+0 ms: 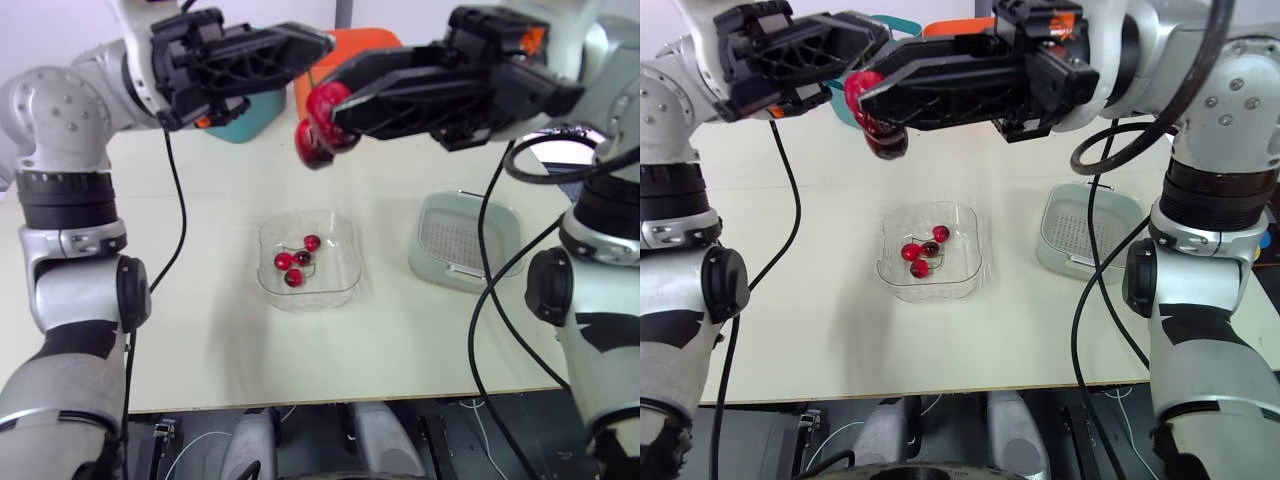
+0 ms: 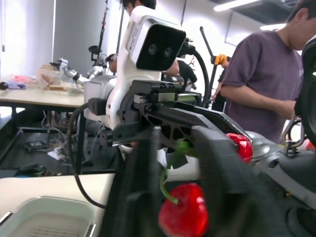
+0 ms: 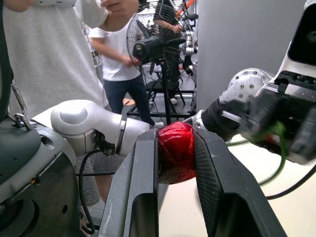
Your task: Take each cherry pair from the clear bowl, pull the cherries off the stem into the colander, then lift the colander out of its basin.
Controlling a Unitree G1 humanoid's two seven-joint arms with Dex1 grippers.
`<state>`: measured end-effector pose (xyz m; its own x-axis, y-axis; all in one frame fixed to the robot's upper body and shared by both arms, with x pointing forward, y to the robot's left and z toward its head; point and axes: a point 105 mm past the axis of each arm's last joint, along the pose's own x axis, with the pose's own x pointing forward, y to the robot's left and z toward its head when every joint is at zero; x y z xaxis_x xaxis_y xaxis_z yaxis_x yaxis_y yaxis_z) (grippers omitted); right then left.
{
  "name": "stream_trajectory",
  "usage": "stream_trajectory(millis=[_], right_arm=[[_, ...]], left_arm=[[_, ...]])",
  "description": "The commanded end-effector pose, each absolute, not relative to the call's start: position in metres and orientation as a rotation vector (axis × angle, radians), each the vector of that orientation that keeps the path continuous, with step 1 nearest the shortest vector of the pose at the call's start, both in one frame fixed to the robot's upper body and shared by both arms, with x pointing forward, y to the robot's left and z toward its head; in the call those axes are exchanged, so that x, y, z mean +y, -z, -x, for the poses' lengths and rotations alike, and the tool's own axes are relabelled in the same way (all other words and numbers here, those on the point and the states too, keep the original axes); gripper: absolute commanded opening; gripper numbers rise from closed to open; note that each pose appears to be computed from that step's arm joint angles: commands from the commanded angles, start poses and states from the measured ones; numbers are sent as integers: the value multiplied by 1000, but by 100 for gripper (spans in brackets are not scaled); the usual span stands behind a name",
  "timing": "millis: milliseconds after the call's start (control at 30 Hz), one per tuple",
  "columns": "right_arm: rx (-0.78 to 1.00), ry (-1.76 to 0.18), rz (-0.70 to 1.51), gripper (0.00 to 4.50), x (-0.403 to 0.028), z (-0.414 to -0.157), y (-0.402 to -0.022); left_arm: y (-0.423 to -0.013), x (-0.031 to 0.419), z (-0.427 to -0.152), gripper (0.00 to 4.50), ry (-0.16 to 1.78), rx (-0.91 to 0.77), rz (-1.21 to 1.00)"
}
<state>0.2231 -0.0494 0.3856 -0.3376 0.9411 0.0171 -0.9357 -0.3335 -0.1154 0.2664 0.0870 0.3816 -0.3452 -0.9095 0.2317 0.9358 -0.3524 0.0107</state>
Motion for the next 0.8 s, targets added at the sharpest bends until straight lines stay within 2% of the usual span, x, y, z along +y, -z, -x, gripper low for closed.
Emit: stream_trajectory(millis=[33, 233, 400, 433, 567, 800], right_arm=[[-155, -1925, 60, 74, -51, -219, -392], [-147, -1889, 40, 257, -52, -227, -390], [-142, -1722, 47, 430, -67, -253, -386], [-136, -1687, 52, 445, -72, -258, -385], [-72, -1541, 79, 445, -93, -274, -377], [189, -1269, 228, 445, -113, -296, -341]], left_arm=[[-392, 95, -263, 3, 1885, -225, 181], [-390, 102, -266, 0, 1839, -219, 177], [-372, 105, -286, 0, 1698, -181, 65], [-368, 105, -291, 0, 1665, -177, 40], [-353, 103, -311, 0, 1543, -149, -86], [-334, 98, -339, 0, 1370, -107, -270]])
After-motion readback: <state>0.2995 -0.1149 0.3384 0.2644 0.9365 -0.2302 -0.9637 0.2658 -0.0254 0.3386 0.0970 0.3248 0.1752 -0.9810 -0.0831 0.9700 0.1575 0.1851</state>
